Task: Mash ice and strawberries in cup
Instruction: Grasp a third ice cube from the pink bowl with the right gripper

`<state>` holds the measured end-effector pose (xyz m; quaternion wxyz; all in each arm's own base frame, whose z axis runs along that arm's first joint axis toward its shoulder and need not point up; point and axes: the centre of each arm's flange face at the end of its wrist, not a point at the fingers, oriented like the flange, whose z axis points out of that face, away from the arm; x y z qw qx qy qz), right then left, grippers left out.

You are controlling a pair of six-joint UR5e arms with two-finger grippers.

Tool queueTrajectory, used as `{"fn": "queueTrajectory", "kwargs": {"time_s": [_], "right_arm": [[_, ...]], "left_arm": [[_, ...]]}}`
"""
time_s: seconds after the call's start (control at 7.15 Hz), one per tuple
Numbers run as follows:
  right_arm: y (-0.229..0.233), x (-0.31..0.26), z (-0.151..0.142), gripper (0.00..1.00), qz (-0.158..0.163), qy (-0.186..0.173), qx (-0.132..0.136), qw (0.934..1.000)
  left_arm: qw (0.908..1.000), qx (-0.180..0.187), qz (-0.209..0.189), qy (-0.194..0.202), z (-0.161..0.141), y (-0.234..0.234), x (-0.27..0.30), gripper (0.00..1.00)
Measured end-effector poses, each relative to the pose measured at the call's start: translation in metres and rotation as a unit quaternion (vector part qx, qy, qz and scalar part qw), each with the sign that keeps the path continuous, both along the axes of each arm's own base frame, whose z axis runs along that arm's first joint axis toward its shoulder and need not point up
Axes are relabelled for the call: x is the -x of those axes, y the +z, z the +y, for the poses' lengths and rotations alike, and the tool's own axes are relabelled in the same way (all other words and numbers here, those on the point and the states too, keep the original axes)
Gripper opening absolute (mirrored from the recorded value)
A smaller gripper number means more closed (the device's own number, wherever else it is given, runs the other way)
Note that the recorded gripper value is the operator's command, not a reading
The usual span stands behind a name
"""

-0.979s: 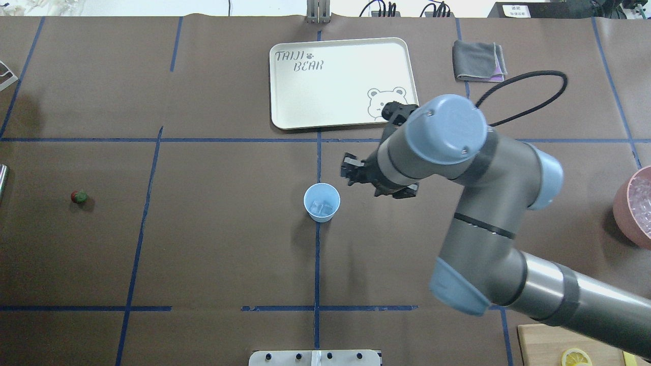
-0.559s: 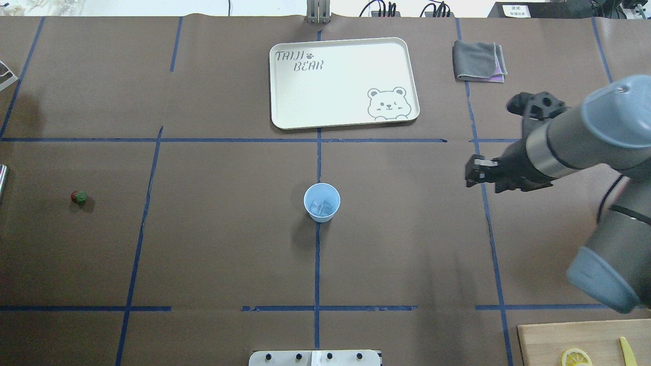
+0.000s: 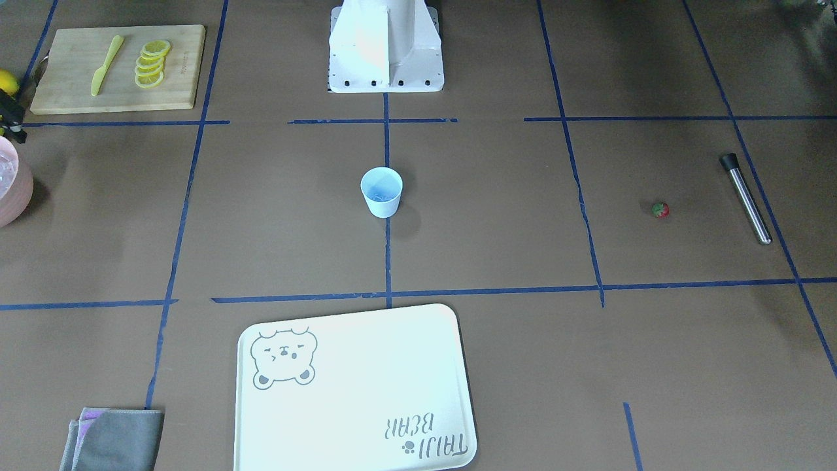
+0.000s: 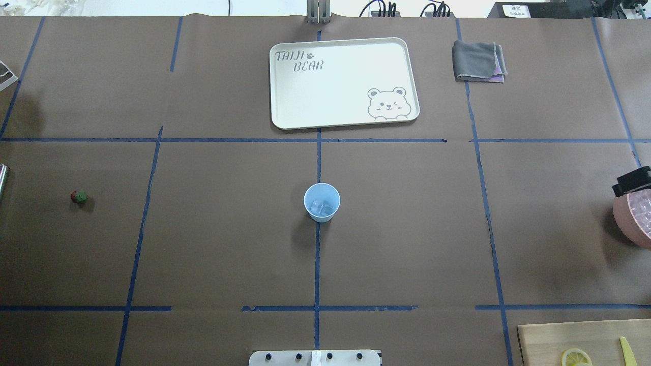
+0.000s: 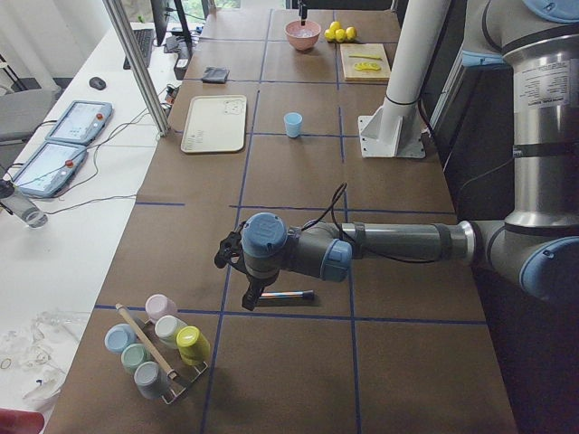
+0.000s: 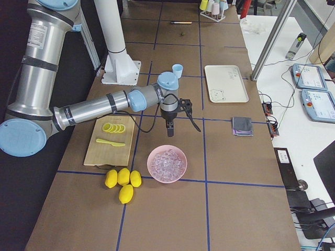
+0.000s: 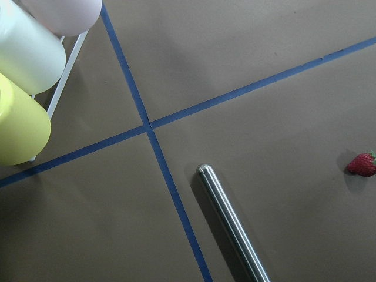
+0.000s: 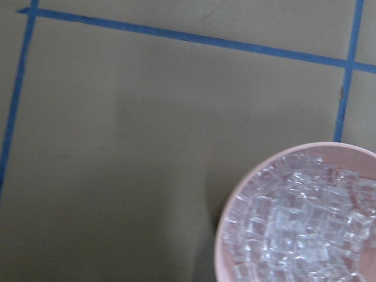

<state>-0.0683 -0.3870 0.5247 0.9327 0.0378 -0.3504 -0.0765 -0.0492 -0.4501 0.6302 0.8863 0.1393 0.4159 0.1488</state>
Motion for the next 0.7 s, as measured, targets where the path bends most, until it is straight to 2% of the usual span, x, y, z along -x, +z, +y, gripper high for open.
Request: {"fn": "queueTrajectory", "kwargs": {"time_s": [0.28,0.7], "right_arm": [[0.054,-0.018,-0.001,0.99,0.006,-0.04,0.003,0.9992],[0.111,-0.017,-0.005,0.98,0.008,-0.05,0.003,0.9987]], "left_arm": [[1.0,0.0,0.0,0.0,0.0,0.0,0.0,1.0],[1.0,0.0,0.0,0.0,0.0,0.0,0.0,1.0]]}}
